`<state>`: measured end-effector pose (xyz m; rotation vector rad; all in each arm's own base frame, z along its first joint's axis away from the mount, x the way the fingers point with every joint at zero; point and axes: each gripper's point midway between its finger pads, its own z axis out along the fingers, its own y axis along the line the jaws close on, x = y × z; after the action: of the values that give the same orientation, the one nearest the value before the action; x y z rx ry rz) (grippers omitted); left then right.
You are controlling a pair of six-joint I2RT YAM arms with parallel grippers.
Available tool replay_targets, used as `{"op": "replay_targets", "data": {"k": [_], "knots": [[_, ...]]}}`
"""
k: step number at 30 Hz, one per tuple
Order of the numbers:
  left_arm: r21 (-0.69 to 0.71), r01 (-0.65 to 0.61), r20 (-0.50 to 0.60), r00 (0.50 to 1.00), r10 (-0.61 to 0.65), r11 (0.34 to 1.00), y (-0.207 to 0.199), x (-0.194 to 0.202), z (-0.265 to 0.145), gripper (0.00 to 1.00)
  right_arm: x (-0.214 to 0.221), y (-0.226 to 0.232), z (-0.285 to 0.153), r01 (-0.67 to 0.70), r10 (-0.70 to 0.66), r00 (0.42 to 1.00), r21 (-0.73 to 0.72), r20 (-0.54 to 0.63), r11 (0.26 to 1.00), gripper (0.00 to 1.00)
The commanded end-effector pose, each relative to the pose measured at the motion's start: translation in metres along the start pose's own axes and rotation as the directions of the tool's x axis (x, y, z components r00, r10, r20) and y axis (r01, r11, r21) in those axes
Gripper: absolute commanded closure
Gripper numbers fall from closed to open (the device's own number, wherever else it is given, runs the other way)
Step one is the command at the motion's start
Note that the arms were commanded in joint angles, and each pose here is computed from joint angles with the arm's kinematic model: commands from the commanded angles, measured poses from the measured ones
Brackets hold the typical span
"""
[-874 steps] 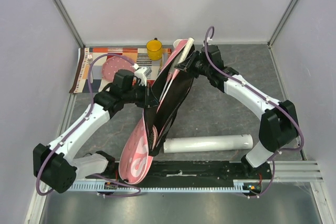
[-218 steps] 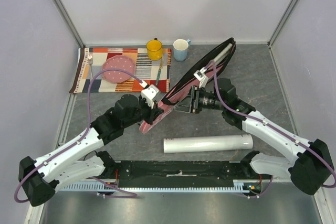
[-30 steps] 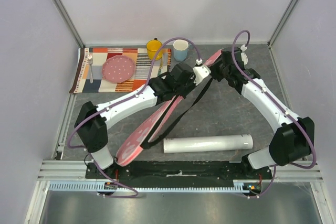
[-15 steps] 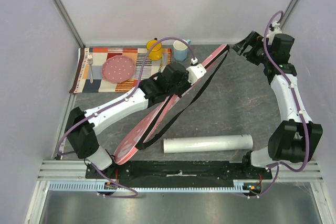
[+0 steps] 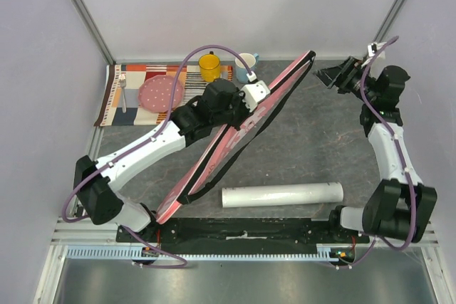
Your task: Pack up the badminton gear
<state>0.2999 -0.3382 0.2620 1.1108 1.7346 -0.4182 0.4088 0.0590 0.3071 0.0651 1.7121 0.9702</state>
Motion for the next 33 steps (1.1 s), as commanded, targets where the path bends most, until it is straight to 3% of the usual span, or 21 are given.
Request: {"op": "replay_targets", "data": {"k": [1, 7, 11, 14, 23, 25, 33], "knots": [[0.049, 0.005, 0.015, 1.000, -0.005, 0.999, -0.008, -0.004, -0.019, 0.98, -0.044, 0.053, -0.026, 0.180, -0.170, 0.971, -0.047, 0.165, 0.983, 0.17], [0.054, 0.004, 0.021, 1.000, -0.005, 0.999, -0.008, -0.004, -0.021, 0.98, -0.051, 0.079, -0.015, 0.113, -0.087, 0.988, -0.221, 0.125, 0.969, 0.35], [0.067, 0.008, 0.023, 1.000, -0.009, 0.998, -0.010, -0.005, -0.020, 0.98, -0.042, 0.065, 0.000, 0.064, -0.054, 0.997, -0.204, 0.056, 0.977, 0.39], [0.073, 0.008, 0.024, 1.000, -0.010, 0.997, -0.011, -0.005, -0.020, 0.98, -0.038, 0.060, 0.006, 0.052, -0.045, 0.998, -0.195, 0.041, 0.979, 0.48], [0.078, 0.011, 0.024, 1.000, -0.012, 0.997, -0.012, -0.005, -0.020, 0.98, -0.031, 0.060, 0.016, 0.030, -0.025, 0.999, -0.208, 0.024, 0.978, 0.51], [0.079, 0.010, 0.024, 1.000, -0.012, 0.997, -0.013, -0.005, -0.020, 0.98, -0.029, 0.061, 0.017, 0.027, -0.023, 1.000, -0.210, 0.021, 0.977, 0.58], [0.084, 0.006, 0.029, 1.000, -0.009, 0.996, -0.013, -0.006, -0.021, 0.98, -0.033, 0.061, 0.020, 0.039, -0.035, 0.999, -0.203, 0.026, 0.978, 0.66]]}}
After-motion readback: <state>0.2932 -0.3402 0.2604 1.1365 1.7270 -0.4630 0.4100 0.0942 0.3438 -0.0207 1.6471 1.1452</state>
